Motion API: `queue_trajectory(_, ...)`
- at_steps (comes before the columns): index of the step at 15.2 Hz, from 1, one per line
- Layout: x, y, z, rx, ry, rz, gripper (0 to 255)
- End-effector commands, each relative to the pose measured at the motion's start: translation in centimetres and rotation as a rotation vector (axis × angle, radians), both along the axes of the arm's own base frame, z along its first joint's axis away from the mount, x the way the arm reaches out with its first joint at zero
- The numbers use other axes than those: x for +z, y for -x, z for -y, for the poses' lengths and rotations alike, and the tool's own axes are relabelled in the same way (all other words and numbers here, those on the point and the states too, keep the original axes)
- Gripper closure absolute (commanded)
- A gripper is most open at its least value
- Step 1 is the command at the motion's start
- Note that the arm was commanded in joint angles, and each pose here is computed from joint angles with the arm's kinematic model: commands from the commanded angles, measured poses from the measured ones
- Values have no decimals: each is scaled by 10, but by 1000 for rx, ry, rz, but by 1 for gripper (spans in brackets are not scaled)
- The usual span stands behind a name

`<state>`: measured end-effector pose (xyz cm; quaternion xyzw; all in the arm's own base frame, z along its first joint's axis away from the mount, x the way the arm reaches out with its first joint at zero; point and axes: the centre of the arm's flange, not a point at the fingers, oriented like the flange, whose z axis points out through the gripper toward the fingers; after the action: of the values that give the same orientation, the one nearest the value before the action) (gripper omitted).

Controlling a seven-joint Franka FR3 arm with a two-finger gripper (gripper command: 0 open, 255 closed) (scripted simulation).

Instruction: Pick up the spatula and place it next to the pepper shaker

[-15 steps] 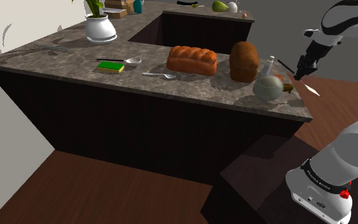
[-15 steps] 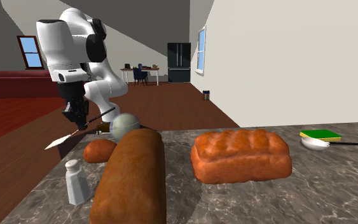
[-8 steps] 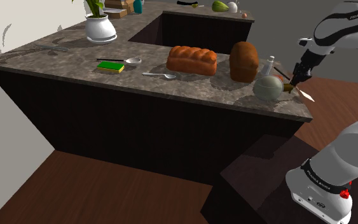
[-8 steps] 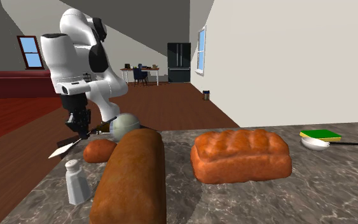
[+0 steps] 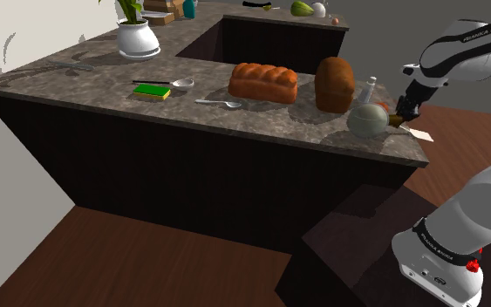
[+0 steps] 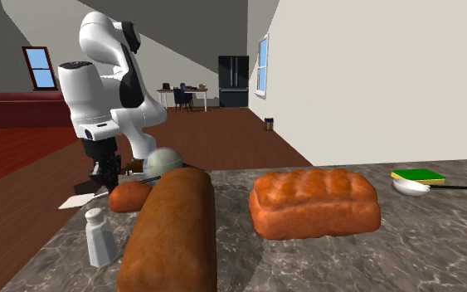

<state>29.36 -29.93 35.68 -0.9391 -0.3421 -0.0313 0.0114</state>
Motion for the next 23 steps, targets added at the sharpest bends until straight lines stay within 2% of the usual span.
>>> queue_trajectory(1,-6,1,0,0,0,0,255)
queue_trajectory(7,-6,1,0,0,0,0,255)
queue_trajectory(8,-6,1,0,0,0,0,0)
queue_trajectory(13,-6,1,0,0,0,0,0)
queue_trajectory(17,44,4,2,0,0,0,0)
queue_trajectory(23,44,4,2,0,0,0,0)
